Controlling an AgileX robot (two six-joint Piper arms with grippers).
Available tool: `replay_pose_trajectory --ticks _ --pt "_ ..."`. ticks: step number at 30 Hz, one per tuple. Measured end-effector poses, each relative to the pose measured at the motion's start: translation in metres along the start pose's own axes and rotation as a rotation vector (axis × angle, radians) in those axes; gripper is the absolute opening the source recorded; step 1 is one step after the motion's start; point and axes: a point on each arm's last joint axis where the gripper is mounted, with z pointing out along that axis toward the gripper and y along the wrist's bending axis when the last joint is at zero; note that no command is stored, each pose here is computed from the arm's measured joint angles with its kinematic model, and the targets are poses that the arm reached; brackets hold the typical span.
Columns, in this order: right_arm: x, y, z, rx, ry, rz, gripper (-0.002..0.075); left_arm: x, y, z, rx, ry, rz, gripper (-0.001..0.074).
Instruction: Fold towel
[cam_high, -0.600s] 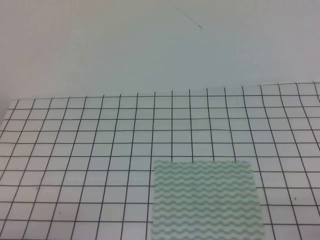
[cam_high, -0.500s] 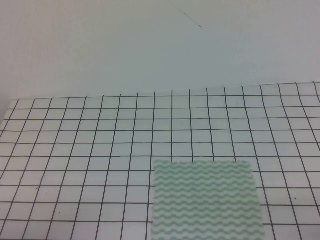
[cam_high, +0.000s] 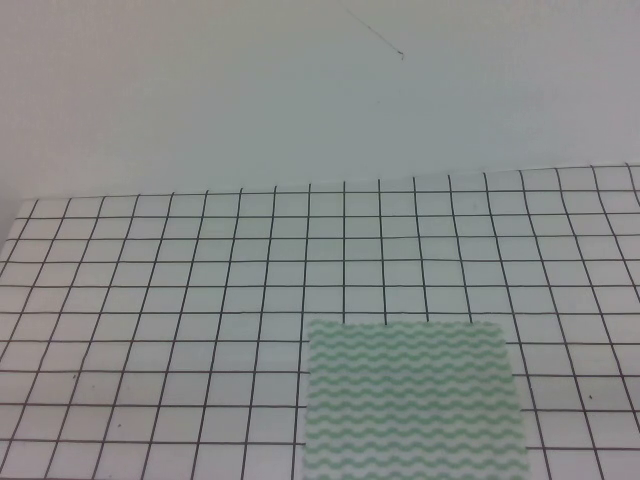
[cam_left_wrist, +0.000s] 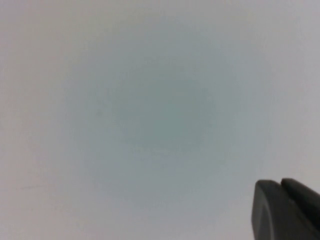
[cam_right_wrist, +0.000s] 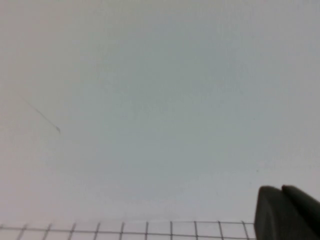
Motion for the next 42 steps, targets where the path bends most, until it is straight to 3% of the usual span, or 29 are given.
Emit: replay_pose_trajectory --ticks 3,7,10,15,17,20,23,26,30,37,42 --pt "-0.002 0.0 0.0 -0.004 -0.024 0.091 -0.0003 -0.002 0.0 0.0 -0.005 -0.024 -0.028 -0.0002" --pt "-0.006 0.001 0.0 -0.011 -0.071 0.073 -0.0003 -0.008 0.002 0.0 -0.013 -0.086 -0.153 -0.0001" --pt "-0.01 0.001 -0.001 -0.016 -0.105 0.068 -0.0003 -0.011 0.003 -0.001 -0.022 -0.128 -0.164 -0.0001" --pt "-0.027 0.002 0.0 -0.019 -0.159 -0.003 -0.0002 -0.022 -0.004 0.009 0.041 0.151 -0.165 -0.0002" --pt "-0.043 0.001 0.0 -0.006 -0.133 -0.077 -0.0002 -0.034 -0.006 0.01 0.076 0.232 -0.094 -0.0002" --pt "-0.059 -0.004 0.002 0.037 0.032 -0.074 -0.0002 -0.043 -0.007 0.017 0.112 0.34 0.043 -0.0002" --pt "-0.074 -0.008 0.004 0.063 0.166 -0.049 -0.0001 -0.044 -0.008 0.022 0.114 0.355 0.059 -0.0002" --pt "-0.084 -0.008 0.009 0.066 0.239 -0.018 -0.0001 -0.029 -0.009 0.024 0.1 0.422 -0.041 -0.0002" --pt "-0.087 -0.008 0.015 0.062 0.258 -0.022 -0.0001 -0.014 -0.015 0.033 0.122 0.712 -0.143 -0.0002" --pt "-0.077 -0.005 0.02 0.042 0.24 0.05 -0.0003 -0.019 -0.034 0.074 0.337 1.065 -0.102 -0.0002" --pt "-0.058 -0.003 0.02 0.035 0.295 0.121 -0.0003 -0.012 -0.055 0.094 0.702 1.101 0.01 -0.0002"
